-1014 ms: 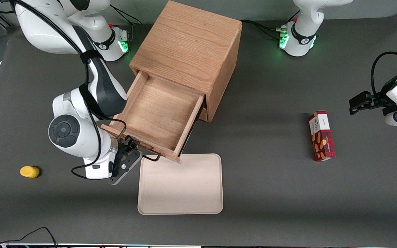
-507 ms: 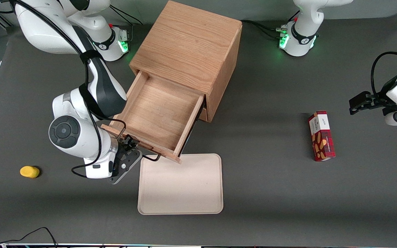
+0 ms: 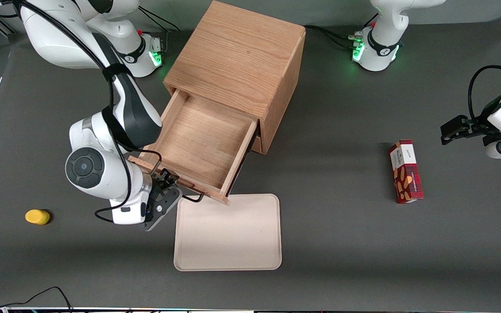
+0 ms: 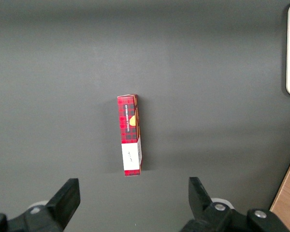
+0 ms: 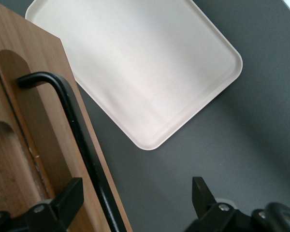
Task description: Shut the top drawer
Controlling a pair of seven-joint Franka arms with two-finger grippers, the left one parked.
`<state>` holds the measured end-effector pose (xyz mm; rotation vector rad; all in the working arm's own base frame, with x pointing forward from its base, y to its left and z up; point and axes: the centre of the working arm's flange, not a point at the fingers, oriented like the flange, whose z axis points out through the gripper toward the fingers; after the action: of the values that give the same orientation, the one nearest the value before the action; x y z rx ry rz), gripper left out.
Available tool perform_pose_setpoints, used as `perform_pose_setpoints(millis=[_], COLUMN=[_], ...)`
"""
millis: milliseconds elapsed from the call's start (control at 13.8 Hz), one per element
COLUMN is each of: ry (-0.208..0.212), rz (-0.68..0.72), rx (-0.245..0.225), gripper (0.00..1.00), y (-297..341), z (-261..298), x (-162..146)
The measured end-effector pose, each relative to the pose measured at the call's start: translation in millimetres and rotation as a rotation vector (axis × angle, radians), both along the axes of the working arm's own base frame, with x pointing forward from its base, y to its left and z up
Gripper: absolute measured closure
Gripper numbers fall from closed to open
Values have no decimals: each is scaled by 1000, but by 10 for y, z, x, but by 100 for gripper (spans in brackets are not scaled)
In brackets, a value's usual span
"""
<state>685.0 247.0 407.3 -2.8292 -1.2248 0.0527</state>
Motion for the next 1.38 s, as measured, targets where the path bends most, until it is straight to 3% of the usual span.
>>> perform_pose_setpoints(millis=[869,1376], ry=[42,34], rz=[-36,-41], rx=[41,46], gripper=[0,0], y=[27,22], z=[-75,-63], x=[-42,-27])
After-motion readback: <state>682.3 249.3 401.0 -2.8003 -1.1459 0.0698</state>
